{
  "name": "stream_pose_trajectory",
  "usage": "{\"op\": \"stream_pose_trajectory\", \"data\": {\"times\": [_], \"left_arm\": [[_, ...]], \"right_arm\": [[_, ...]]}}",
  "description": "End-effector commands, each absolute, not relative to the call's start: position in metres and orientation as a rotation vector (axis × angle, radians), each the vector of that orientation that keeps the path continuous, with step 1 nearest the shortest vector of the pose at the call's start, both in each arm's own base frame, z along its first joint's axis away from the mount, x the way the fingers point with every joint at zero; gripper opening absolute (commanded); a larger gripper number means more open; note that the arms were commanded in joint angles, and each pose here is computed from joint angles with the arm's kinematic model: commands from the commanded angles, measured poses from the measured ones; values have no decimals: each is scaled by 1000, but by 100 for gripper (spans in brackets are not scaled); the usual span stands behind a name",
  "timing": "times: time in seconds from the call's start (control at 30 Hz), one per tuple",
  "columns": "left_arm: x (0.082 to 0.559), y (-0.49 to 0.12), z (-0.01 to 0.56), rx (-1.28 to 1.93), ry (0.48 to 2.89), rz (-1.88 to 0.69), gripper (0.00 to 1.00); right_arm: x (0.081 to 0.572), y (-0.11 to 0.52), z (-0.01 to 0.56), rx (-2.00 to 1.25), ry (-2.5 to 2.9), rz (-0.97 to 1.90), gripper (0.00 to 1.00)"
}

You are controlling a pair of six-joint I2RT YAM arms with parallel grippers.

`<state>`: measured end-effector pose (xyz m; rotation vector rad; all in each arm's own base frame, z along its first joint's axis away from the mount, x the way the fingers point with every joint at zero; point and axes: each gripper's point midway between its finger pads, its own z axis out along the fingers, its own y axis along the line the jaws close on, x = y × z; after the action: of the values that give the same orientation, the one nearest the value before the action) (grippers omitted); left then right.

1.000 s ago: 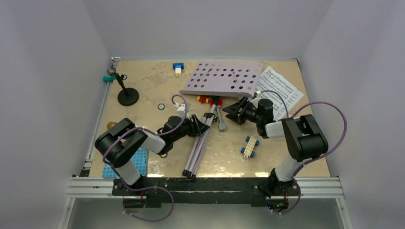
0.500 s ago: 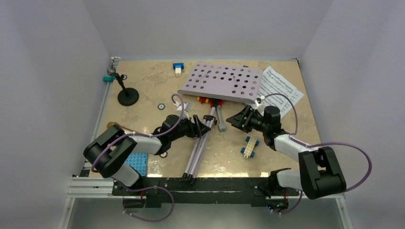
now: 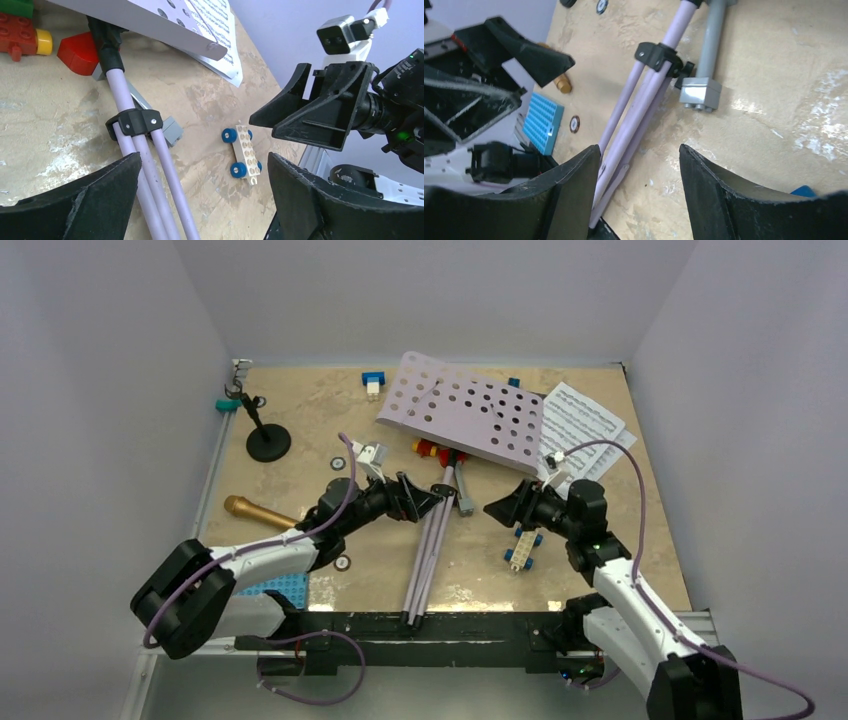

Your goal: Pack up the instrument practice props

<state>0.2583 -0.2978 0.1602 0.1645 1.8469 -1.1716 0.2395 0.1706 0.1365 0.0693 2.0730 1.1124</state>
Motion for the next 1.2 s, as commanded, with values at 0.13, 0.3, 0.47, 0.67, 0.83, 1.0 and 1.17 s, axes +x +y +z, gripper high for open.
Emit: {"op": "stream_pose_trajectory", "data": {"times": [0.13,0.3,0.47,0.67,0.83,1.0,1.17], "left_arm": [[228,-282,132,219,1915,-1154,100],[210,-298,104,330,2020,-1097,100],[208,-310,92,372,2055,-1029,100],[213,-325,74,445,2140,-964,100],[219,-332,55,465,2208,-894,100],[228,-321,39,371,2238,-808,86],[238,-316,38,281,2210,-777,57]], "right_arm": [[207,188,128,-198,2098,951,63],[199,196,112,-186,2147,988,62],[201,199,119,-194,2120,997,62],[198,194,121,-201,2126,967,62],[198,190,123,-205,2123,942,62],[200,187,127,-214,2110,911,62],[200,185,133,-224,2096,902,62]]}}
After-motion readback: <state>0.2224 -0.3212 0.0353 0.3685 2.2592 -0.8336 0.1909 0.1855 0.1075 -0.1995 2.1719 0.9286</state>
